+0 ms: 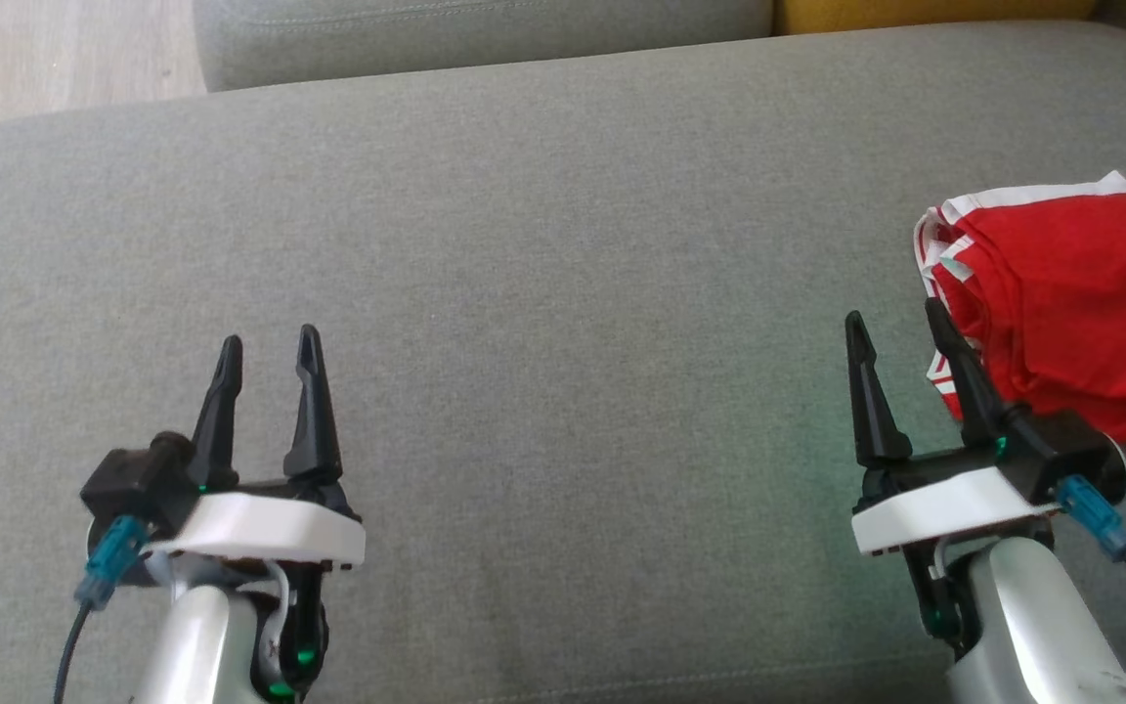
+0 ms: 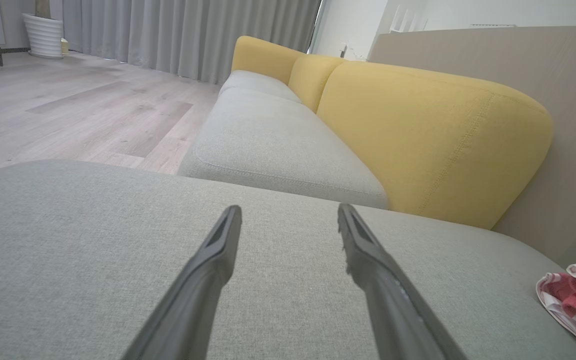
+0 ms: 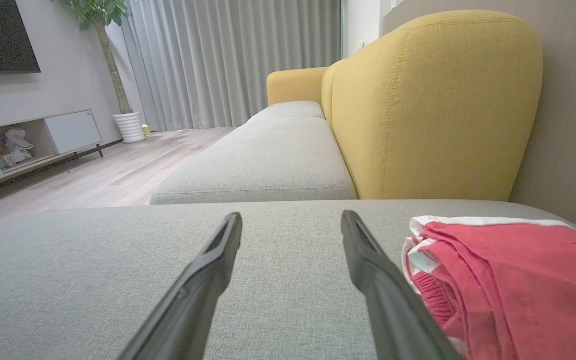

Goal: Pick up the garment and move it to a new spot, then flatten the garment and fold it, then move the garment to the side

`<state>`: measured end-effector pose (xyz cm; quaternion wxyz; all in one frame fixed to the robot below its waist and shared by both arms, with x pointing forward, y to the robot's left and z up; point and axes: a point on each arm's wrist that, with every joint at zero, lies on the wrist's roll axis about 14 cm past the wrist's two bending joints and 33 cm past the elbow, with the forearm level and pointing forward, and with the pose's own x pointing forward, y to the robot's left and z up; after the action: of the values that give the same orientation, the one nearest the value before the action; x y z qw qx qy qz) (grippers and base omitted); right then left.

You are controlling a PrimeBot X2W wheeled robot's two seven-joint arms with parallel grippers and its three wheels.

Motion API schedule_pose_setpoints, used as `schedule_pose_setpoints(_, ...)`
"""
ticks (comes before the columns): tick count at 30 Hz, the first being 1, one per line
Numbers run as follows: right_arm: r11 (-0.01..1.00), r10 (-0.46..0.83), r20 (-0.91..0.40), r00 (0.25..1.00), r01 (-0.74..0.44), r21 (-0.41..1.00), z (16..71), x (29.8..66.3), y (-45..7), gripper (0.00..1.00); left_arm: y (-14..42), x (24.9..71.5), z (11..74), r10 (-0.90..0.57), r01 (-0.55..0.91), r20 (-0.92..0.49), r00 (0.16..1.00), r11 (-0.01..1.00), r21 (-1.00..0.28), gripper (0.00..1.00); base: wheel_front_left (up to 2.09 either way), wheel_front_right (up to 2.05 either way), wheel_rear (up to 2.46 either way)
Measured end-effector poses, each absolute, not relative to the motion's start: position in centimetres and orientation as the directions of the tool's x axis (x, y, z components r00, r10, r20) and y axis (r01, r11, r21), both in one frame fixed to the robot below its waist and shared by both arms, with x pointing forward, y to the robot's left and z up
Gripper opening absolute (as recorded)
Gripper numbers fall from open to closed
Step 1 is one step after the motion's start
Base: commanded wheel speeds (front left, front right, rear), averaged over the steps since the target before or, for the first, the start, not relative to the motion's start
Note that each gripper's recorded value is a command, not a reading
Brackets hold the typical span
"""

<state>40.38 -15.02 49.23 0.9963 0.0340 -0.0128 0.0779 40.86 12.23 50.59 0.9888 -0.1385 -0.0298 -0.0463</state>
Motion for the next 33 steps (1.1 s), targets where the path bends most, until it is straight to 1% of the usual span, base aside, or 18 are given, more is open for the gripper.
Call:
schedule_pose_setpoints(10, 0.985, 0.155, 0.039, 0.987, -0.157, 0.066, 49.5, 40.4, -15.0, 1.00, 12.2, 40.8, 50.0, -0.080, 0.092, 0.053, 0.995, 0.952, -0.292, 1.00, 0.00, 0.00, 0.00)
schedule_pose_setpoints(12, 0.984, 0.153, 0.041, 0.987, -0.156, 0.087, 49.5, 40.4, -15.0, 1.00, 12.2, 40.8, 49.8, -0.082, 0.092, 0.047, 0.996, 0.948, -0.305, 1.00, 0.00, 0.00, 0.00)
schedule_pose_setpoints(14, 0.983, 0.155, 0.040, 0.987, -0.158, 0.089, 49.5, 40.4, -14.9, 1.00, 12.2, 40.8, 49.7, -0.090, 0.100, 0.047, 0.995, 0.941, -0.324, 1.00, 0.00, 0.00, 0.00)
schedule_pose_setpoints(27, 0.982, 0.163, 0.048, 0.985, -0.167, 0.090, 49.6, 40.5, -14.6, 1.00, 12.8, 41.0, 49.8, -0.089, 0.103, 0.057, 0.994, 0.938, -0.332, 1.00, 0.00, 0.00, 0.00)
schedule_pose_setpoints(31, 0.981, 0.166, 0.047, 0.985, -0.170, 0.090, 49.6, 40.6, -14.5, 1.00, 13.2, 41.1, 49.8, -0.079, 0.094, 0.058, 0.995, 0.930, -0.354, 1.00, 0.00, 0.00, 0.00)
schedule_pose_setpoints(32, 0.981, 0.167, 0.038, 0.985, -0.169, 0.091, 49.3, 40.5, -14.5, 0.00, 13.2, 41.0, 49.5, -0.078, 0.090, 0.047, 0.996, 0.930, -0.356, 0.00, 0.00, 0.00, 0.00)
schedule_pose_setpoints(33, 0.981, 0.167, 0.018, 0.986, -0.168, 0.093, 48.7, 40.3, -14.5, 0.00, 13.2, 40.8, 48.9, -0.079, 0.083, 0.027, 0.997, 0.931, -0.356, 0.00, 0.00, 0.00, 0.00)
